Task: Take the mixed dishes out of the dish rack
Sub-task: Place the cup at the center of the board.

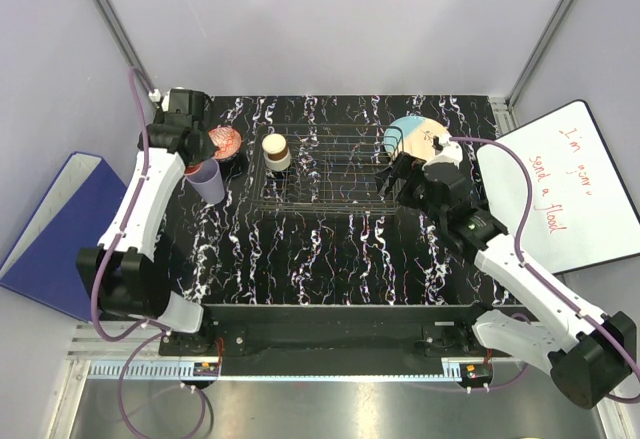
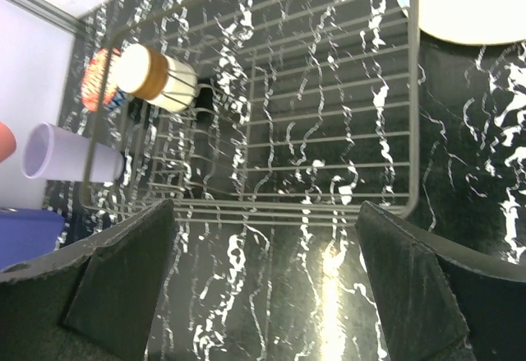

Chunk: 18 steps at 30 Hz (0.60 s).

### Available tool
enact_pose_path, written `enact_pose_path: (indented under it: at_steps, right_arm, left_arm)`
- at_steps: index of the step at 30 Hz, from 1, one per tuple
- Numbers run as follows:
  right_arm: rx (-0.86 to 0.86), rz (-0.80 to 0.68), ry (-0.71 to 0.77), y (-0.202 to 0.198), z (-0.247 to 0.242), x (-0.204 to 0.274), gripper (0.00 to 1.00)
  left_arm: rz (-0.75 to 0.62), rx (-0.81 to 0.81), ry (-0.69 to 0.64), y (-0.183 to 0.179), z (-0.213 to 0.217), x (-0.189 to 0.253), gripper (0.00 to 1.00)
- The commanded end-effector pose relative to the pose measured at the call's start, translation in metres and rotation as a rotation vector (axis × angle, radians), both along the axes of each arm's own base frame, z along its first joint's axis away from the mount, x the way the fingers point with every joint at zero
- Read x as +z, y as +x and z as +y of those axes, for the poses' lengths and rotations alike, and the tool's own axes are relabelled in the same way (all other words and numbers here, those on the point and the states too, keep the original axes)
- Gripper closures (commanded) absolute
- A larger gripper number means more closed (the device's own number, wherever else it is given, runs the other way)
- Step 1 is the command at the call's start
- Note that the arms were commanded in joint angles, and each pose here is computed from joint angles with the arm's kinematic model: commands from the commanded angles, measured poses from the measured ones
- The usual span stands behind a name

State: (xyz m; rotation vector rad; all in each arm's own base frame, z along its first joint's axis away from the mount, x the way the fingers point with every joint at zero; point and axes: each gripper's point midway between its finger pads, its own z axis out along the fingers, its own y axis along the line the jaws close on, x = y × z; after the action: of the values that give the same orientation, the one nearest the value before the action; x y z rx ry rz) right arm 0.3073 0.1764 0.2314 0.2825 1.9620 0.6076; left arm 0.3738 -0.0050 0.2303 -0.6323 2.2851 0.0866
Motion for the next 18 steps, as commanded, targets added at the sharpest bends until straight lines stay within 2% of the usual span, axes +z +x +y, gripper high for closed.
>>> enact_pose_path:
  at_steps: [1, 10, 16, 17, 18]
  right_arm:
    - [-0.006, -0.033, -0.007, 0.001, -0.003, 0.002, 0.0]
    - [-0.002, 0.002, 0.0, 0.004, 0.002, -0.013, 0.0]
    - [-0.01, 0.0, -0.017, 0.004, 0.0, -0.016, 0.0]
    - [-0.013, 0.0, -0.02, 0.004, -0.001, -0.017, 0.0]
    - [-0.014, 0.003, -0.021, 0.004, -0.001, -0.018, 0.0]
  left_arm:
    - [-0.047, -0.025, -0.056, 0.015, -0.01, 0.009, 1.0]
    - [0.006, -0.036, -0.097, 0.023, -0.013, -0.015, 1.0]
    - [0.066, -0.028, -0.183, 0.031, -0.013, -0.038, 1.0]
    - [0.072, -0.025, -0.194, 0.032, -0.011, -0.04, 0.97]
    - [0.089, -0.024, -0.207, 0.034, -0.012, -0.045, 0.85]
